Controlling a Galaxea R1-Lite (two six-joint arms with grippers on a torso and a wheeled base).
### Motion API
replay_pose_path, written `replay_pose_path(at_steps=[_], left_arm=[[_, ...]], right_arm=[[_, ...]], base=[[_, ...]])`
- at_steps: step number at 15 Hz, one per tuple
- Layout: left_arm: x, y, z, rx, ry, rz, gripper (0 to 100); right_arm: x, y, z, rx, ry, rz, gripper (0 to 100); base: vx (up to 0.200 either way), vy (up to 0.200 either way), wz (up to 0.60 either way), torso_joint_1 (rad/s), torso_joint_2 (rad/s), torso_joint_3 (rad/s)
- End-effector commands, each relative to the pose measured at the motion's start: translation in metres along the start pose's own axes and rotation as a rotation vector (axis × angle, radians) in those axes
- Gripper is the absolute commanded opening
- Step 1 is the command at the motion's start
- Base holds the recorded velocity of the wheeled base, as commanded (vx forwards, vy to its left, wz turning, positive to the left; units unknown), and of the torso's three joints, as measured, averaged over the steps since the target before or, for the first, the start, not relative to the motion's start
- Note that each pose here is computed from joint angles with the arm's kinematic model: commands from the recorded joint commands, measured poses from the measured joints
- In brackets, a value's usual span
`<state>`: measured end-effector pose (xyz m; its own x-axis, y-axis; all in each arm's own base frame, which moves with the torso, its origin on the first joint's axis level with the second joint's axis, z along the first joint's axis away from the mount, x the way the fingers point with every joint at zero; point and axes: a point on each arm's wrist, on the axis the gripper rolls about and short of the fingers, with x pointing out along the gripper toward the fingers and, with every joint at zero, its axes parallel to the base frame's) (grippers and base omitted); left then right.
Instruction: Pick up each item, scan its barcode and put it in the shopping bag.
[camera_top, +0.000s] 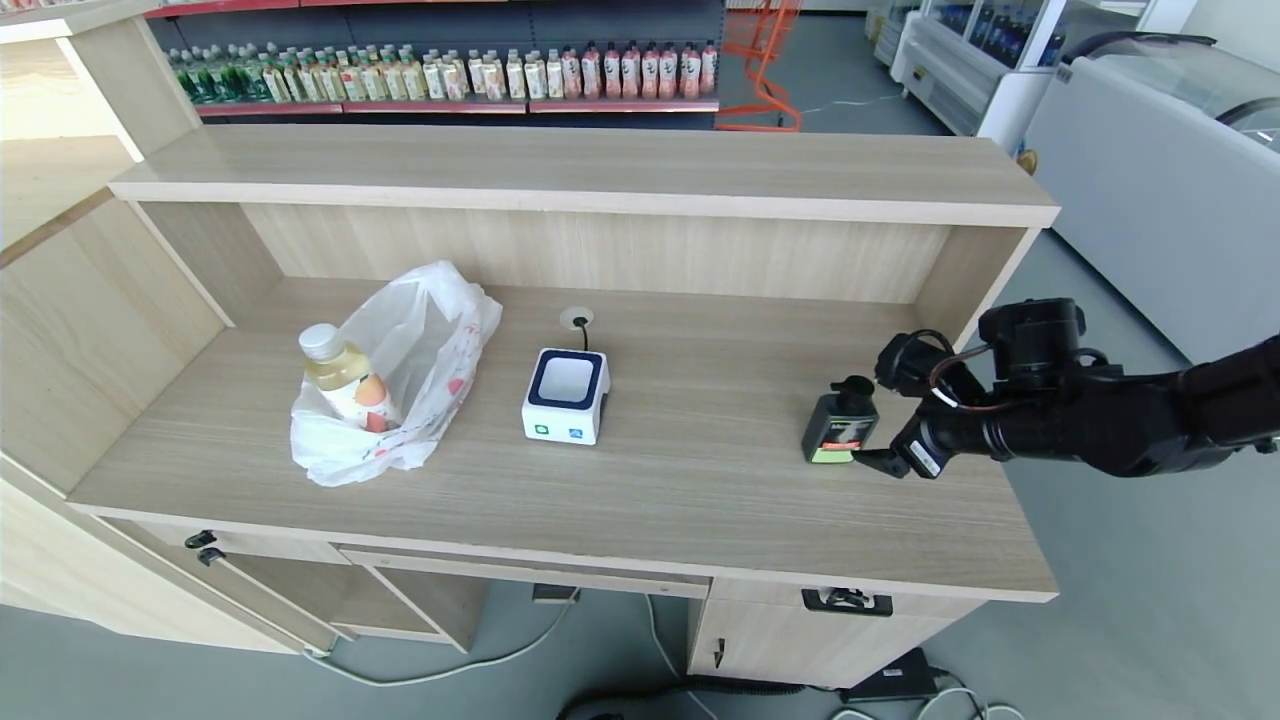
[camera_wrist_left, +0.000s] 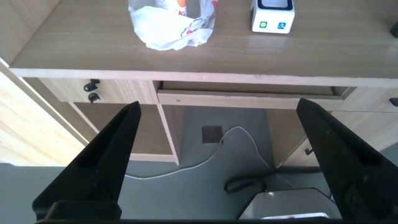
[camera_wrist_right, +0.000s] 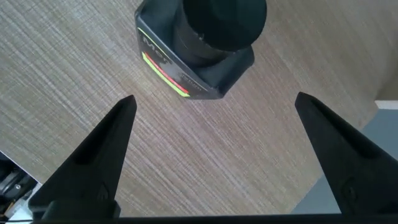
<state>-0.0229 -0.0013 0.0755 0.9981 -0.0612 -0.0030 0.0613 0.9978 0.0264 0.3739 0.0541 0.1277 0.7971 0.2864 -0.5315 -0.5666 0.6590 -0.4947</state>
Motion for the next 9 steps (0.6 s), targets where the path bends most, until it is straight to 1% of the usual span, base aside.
replay_pose_path(at_steps=[1,6,9], left_arm=[[0.0,0.0,0.0,-0.001,0.002,0.0,100],[0.0,0.0,0.0,-0.001,0.002,0.0,100],[0.0,0.0,0.0,0.001,0.002,0.0,100]], right_arm=[[0.018,0.006,0.001,-0.01,0.002,0.025,100],[0.042,0.012,0.016,-0.018,-0.036,0.043,100],[0.056,0.016,0.019,-0.021,-0.043,0.053,100]], base=[[0.0,0.0,0.0,0.0,0.0,0.0],[0.0,0.0,0.0,0.0,0.0,0.0],[0.0,0.0,0.0,0.0,0.0,0.0]])
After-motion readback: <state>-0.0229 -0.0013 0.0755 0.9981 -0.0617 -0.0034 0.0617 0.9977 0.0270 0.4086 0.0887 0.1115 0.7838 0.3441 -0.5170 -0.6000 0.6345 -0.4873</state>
